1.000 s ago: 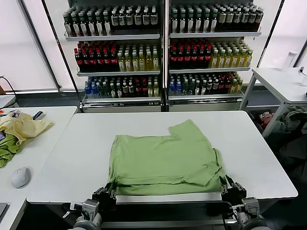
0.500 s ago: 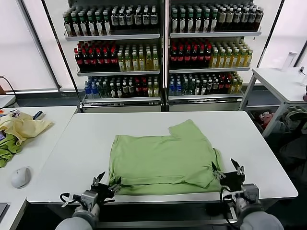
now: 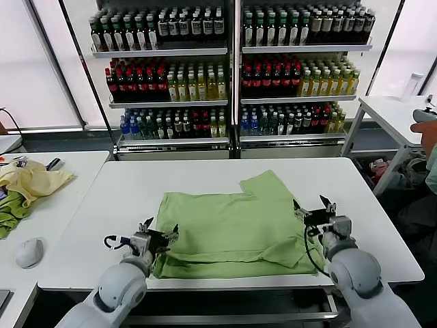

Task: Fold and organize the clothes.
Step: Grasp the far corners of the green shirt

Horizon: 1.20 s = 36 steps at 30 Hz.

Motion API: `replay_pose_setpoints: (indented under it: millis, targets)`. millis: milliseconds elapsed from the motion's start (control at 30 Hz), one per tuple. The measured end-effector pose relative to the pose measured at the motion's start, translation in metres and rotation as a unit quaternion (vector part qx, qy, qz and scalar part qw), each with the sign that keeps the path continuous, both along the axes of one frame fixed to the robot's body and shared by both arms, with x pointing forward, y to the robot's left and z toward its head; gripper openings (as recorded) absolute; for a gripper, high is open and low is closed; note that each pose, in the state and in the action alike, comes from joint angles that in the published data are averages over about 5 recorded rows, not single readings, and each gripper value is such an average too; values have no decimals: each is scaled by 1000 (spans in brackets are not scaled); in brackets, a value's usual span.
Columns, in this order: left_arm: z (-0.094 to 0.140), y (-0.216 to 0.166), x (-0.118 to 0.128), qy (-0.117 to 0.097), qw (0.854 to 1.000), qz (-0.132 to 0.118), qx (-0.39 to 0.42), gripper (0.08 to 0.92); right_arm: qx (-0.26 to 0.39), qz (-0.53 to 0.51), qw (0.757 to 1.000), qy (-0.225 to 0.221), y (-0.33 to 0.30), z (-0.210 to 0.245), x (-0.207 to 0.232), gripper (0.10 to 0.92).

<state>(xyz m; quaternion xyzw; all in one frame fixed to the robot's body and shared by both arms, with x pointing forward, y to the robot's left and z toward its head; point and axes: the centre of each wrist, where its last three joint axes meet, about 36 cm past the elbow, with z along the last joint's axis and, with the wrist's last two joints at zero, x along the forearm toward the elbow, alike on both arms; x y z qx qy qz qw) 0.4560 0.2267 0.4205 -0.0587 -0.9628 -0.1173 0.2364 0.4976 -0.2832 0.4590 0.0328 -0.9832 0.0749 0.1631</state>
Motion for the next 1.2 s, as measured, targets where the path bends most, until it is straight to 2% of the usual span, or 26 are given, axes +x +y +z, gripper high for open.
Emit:
replay_pose_setpoints:
  millis: [300,567,967,1133,1200]
  targets:
    - [1,-3,67,3,1000,20,-4,823,3,3,1000,30,13,-1,81,823]
    - [3,-3,111,12,999,39,-7,823,0,3,998,64,29,-6,135,823]
    - [-10,6,131,45,997,53,-18,823,12,4,994,113,48,-26,175,818]
    - [-12,10,131,53,997,52,-30,807,19,11,991,130,57,-36,181,699]
    - [-14,11,130,56,997,49,-35,765,23,13,990,135,58,-39,182,647]
